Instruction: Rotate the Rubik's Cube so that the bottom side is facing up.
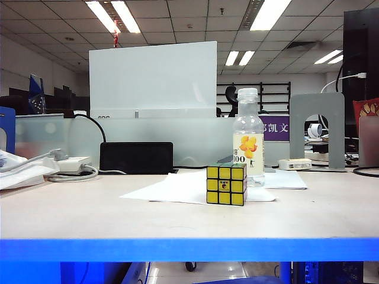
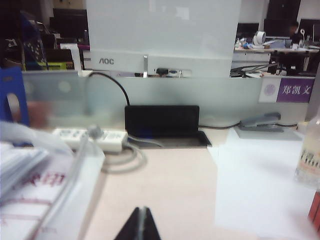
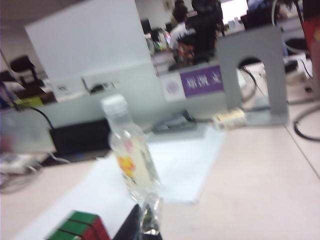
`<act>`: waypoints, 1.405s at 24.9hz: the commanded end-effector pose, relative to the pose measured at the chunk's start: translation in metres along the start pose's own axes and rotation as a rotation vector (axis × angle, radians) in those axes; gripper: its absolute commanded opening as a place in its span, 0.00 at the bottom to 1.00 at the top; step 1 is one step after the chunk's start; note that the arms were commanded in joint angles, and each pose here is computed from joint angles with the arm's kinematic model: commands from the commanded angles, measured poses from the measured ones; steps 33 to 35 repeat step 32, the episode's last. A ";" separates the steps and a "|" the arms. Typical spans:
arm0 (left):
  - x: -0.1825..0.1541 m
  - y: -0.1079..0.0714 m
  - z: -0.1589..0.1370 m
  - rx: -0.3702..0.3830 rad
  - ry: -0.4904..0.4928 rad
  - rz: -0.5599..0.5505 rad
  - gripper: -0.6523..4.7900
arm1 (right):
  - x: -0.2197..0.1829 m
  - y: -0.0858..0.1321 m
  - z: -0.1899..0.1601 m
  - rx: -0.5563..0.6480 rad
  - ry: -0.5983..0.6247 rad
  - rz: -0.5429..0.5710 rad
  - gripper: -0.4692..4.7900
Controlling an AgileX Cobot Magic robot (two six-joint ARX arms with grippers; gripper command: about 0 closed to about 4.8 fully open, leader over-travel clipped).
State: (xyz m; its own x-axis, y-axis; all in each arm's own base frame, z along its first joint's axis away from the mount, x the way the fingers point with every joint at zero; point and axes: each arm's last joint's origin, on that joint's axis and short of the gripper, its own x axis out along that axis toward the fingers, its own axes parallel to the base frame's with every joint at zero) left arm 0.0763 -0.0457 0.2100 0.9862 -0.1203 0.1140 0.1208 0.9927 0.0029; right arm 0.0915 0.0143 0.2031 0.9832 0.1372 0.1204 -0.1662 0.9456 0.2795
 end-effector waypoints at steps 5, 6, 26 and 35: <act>0.008 0.010 -0.041 0.117 0.087 0.121 0.11 | 0.000 -0.015 -0.013 -0.037 -0.062 -0.356 0.09; 0.011 0.015 -0.039 0.105 0.054 0.067 0.11 | 0.001 -0.016 -0.018 -0.035 -0.038 -0.314 0.09; 0.005 0.073 -0.037 -0.273 -0.018 0.294 0.14 | 0.003 -0.017 -0.035 -0.079 0.067 -0.196 0.09; 0.005 0.073 -0.037 -0.273 -0.018 0.294 0.14 | 0.003 -0.017 -0.035 -0.077 0.067 -0.196 0.09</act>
